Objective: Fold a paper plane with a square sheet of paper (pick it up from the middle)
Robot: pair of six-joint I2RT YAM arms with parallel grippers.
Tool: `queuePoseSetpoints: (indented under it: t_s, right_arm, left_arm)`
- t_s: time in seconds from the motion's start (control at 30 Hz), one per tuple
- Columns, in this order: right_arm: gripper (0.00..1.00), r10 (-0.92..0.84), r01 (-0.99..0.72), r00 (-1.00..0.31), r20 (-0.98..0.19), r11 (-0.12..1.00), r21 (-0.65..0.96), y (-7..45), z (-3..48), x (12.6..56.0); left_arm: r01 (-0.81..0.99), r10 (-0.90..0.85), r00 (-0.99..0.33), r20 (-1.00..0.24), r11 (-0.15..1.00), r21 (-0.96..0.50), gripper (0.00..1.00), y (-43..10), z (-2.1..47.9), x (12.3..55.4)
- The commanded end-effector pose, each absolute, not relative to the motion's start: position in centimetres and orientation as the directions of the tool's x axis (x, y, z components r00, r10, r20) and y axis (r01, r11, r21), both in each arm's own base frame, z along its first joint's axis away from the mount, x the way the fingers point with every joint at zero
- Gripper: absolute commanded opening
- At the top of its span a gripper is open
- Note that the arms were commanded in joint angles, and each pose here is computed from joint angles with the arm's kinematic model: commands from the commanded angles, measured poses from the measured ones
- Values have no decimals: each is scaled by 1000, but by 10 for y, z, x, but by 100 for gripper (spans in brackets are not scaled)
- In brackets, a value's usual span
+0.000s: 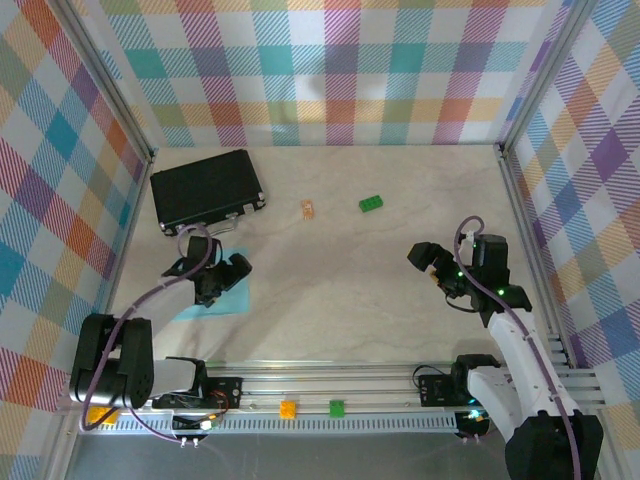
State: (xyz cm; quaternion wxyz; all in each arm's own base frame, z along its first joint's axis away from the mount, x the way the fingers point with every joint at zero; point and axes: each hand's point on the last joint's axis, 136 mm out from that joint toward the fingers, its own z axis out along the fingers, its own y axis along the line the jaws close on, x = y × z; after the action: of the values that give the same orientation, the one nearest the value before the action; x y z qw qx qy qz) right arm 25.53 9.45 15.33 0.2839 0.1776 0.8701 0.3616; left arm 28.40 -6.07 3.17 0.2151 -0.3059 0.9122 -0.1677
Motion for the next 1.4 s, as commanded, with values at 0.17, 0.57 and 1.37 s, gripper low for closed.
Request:
queuePoseSetpoints:
  t_s: [0.17,0.57,1.37]
  right_arm:
    - [99,515,46,-789,-336,595,802,109,167,267]
    - [99,465,-15,-824,-325,555,832,123,175,257]
    - [99,396,15,-874,-282,602,798,134,153,241]
  left_arm:
    - [-484,-620,-777,-104,695,-531,100,-166,13,240]
    - [-219,-318,-864,-391,936,-277,100,-169,66,244]
    - [207,207,-978,-15,978,23,100,-188,16,260]
